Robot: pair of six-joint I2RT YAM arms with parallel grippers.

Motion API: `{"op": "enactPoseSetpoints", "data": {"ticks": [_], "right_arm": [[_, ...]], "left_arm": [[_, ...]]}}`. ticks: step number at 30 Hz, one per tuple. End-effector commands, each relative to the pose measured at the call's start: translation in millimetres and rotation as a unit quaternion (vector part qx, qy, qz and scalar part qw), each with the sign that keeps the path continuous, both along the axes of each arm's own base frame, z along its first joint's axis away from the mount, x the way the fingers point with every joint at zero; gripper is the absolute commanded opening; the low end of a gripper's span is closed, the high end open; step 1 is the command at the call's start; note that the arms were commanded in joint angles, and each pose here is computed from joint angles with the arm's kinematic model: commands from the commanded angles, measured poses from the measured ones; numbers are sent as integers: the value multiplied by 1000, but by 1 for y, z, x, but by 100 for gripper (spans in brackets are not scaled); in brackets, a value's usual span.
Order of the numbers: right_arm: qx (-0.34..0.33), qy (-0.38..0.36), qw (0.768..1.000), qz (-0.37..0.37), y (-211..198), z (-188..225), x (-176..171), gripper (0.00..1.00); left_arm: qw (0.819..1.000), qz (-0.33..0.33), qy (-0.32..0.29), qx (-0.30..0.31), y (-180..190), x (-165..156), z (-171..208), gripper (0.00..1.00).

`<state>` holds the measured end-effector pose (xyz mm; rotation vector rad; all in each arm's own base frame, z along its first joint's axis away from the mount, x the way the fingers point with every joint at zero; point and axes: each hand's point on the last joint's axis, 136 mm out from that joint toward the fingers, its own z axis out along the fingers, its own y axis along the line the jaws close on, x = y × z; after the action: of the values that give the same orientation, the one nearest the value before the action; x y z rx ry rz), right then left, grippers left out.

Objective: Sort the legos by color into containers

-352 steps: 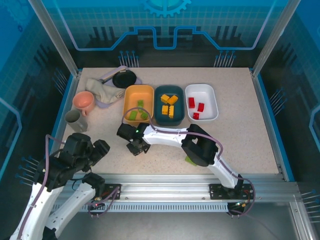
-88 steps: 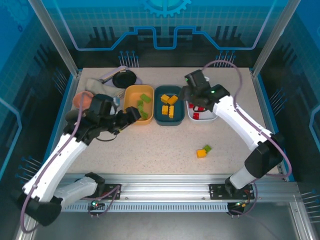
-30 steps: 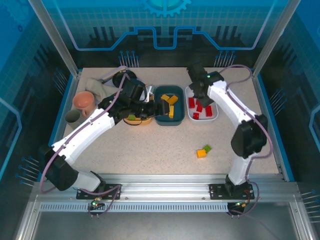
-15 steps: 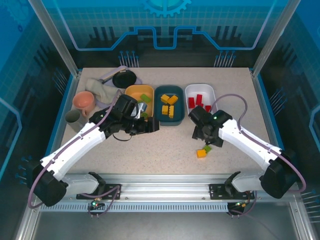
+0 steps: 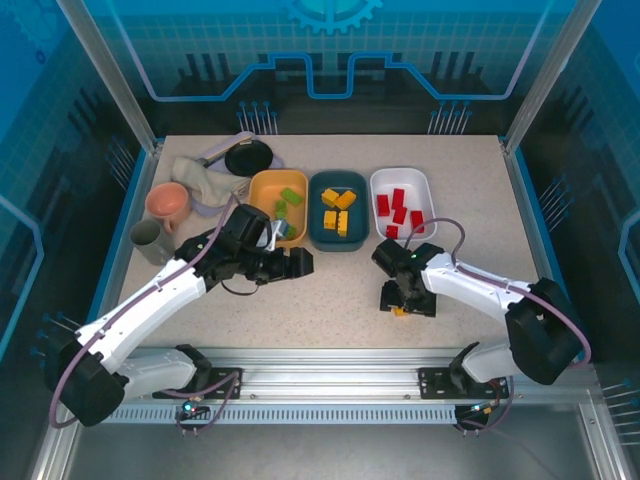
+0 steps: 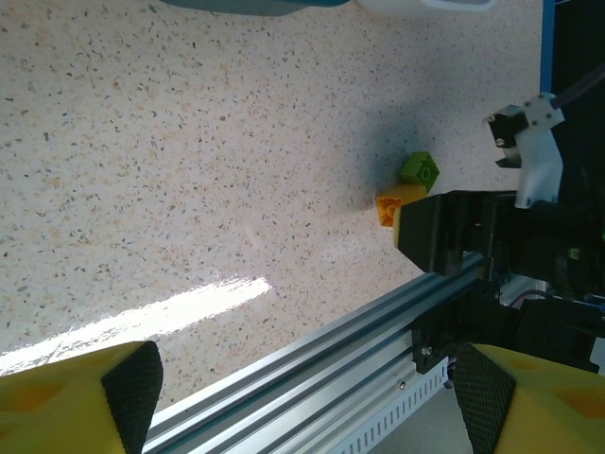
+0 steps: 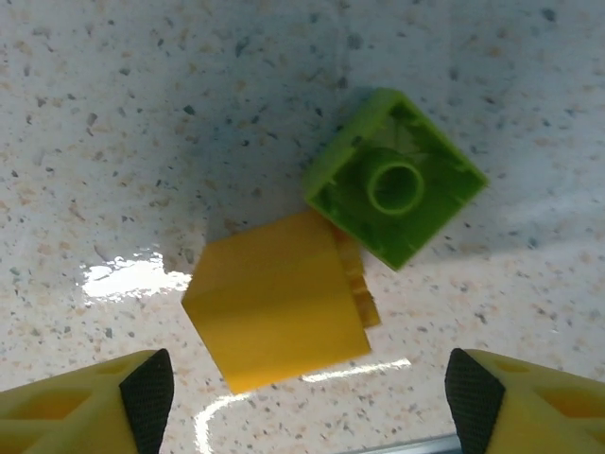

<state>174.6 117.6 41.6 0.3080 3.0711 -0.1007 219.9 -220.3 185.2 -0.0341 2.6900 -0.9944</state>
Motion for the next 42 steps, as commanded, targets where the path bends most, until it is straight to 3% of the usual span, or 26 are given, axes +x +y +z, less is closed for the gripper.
{"op": "enactPoseSetpoints", "data": {"ticks": [1, 10, 19, 25, 28, 36, 42], "right_arm": [[19, 3, 1000, 17, 10, -10, 1, 74], [-5, 14, 1000, 19, 0, -21, 1, 65], [-25, 18, 998, 51, -2, -28, 6, 48], [-39, -1, 995, 94, 9, -17, 10, 29], [-45, -17, 991, 121, 22, -4, 11, 27], [-8, -120, 976, 180, 93, 82, 70, 27], [17, -118, 974, 192, 133, 91, 136, 27]], "left_arm": [[1000, 1, 2, -21, -2, -5, 5, 84], [1000, 6, 0, -27, -3, -3, 9, 84], [1000, 9, 1, -28, -3, -2, 10, 84], [1000, 13, -1, -24, -1, -2, 10, 84], [1000, 22, -5, -19, 2, 0, 13, 83], [995, 84, -52, 30, 25, 20, 48, 82], [991, 114, -54, 38, 27, 48, 59, 82]]}}
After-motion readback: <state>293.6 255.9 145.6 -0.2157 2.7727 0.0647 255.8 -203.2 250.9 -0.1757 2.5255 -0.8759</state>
